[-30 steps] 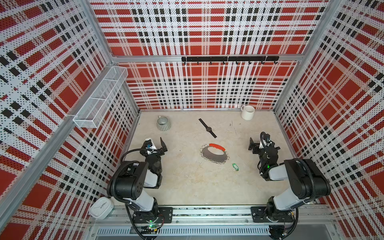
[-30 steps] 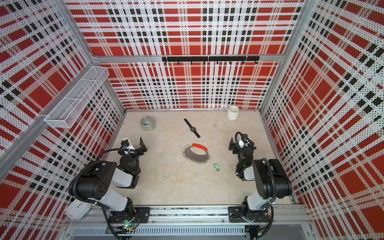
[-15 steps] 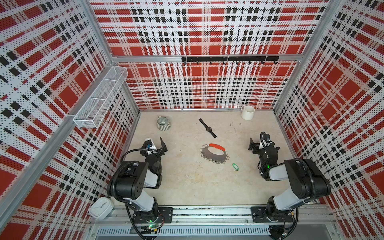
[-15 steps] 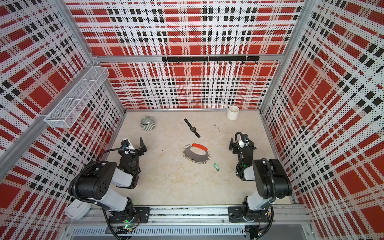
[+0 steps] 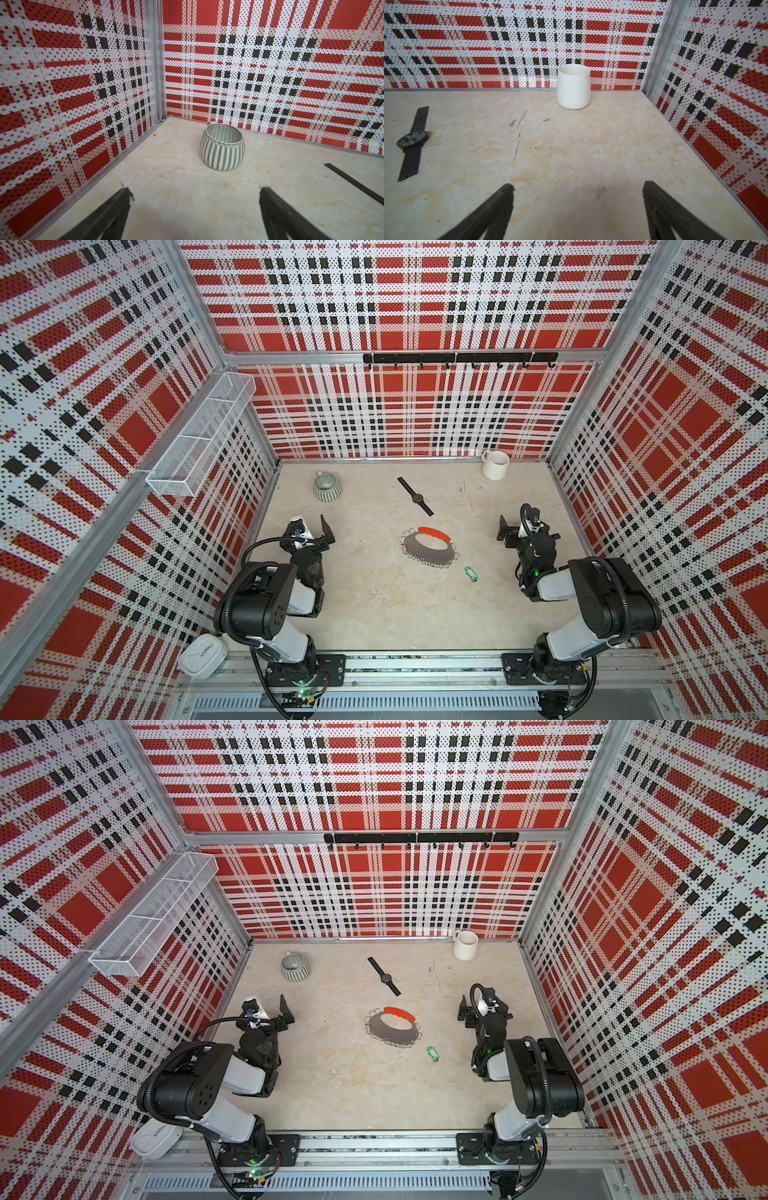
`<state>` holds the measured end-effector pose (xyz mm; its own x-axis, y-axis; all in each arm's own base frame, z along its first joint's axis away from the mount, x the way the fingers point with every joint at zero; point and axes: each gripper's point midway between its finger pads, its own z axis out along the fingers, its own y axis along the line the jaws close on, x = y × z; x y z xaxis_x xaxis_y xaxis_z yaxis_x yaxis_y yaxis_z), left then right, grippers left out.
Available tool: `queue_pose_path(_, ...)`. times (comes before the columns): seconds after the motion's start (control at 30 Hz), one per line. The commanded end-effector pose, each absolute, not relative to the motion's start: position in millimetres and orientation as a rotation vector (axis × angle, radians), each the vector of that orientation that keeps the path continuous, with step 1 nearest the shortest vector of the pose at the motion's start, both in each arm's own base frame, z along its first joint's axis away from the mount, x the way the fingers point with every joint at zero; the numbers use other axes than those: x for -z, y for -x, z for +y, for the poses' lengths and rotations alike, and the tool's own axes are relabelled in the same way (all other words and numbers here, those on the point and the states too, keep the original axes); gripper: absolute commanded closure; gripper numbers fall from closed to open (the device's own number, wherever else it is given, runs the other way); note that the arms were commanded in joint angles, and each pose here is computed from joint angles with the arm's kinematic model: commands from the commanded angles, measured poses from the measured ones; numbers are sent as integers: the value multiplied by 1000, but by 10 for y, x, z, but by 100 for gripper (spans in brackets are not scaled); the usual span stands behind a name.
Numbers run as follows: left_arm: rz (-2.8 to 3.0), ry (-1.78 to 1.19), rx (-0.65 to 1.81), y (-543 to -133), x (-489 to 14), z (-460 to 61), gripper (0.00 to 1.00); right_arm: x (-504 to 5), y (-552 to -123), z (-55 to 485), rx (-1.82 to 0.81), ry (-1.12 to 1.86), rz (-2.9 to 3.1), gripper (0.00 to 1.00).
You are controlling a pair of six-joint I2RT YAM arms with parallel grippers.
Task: Attach keys to a key ring
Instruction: Pick up the keyring from the center of the table.
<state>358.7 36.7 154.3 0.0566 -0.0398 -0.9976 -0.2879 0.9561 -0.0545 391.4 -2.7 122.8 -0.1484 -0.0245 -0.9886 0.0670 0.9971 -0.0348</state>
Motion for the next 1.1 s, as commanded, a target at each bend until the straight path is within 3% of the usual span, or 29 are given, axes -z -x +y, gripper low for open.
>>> queue_pose_path(0.0, 1482, 249, -195, -3590, -1633, 352, 2, -1289, -3906, -28, 85, -30, 1696, 0)
queue_pose_path(0.13, 1480, 250, -195, -3589, -1640, 351, 2, -1342, -3864, 0, 114, -21, 1669, 0)
queue_pose_path(0.27, 1459, 249, -196, -3517, -1674, 338, 2, -1661, -3642, -37, 332, -111, 1583, 0)
queue_pose_path(0.43, 1447, 223, -253, -3483, -1924, 228, 2, -2082, -3821, 86, 512, -269, 1756, 0)
queue_pose_path(0.5, 1488, 216, -272, -3555, -2044, 70, 2, -2262, -3939, 154, 456, -338, 1885, 0)
queue_pose_path(0.6, 1547, 183, -215, -3658, -2301, -319, 2, -2149, -3936, 147, 362, -480, 1999, 0)
queue_pose_path(0.87, 1590, 340, -14, -3425, -2715, -613, 2, -2307, -3804, 921, -424, -303, 1954, 0)
queue_pose_path(1.07, 1710, 407, 369, -3463, -2485, -721, 2, -1828, -3582, 763, -360, -391, 2081, 0)
